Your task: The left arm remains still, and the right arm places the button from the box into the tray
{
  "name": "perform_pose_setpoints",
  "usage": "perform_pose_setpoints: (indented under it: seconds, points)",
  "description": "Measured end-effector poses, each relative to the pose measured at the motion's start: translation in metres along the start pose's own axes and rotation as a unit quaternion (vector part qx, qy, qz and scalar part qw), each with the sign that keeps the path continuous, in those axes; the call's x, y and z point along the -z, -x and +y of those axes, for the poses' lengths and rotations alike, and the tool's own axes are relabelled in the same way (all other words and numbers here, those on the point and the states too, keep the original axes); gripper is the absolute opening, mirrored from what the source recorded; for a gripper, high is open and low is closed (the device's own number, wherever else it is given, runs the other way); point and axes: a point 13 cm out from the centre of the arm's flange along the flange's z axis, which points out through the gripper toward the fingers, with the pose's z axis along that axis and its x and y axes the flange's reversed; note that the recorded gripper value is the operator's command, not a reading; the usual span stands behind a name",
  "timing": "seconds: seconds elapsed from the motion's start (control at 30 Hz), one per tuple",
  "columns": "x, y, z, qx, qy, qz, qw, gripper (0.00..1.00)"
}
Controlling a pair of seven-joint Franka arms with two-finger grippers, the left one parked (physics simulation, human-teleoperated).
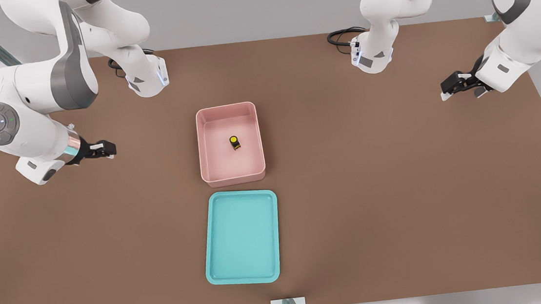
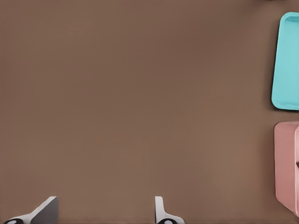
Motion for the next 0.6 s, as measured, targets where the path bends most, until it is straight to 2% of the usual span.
perform_pose_setpoints:
  seconds: [0.1,0.17,0.23,0.3,0.4,0.5,0.6]
  points:
    - [-0.007,0.003,0.011,0.01,-0.003,0.009,1.0,1.0]
    - [-0.02,0.002,0.1,0.088,-0.018,0.02,0.996,1.0]
    - [-0.056,-0.015,0.233,0.194,-0.04,0.036,0.979,1.0]
    - [-0.097,-0.032,0.316,0.246,-0.045,0.045,0.967,1.0]
    - [-0.162,-0.036,0.349,0.239,-0.044,0.049,0.969,1.0]
    - [-0.208,-0.033,0.362,0.214,-0.034,0.028,0.976,1.0]
    - [-0.248,-0.05,0.373,0.2,-0.031,0.016,0.979,1.0]
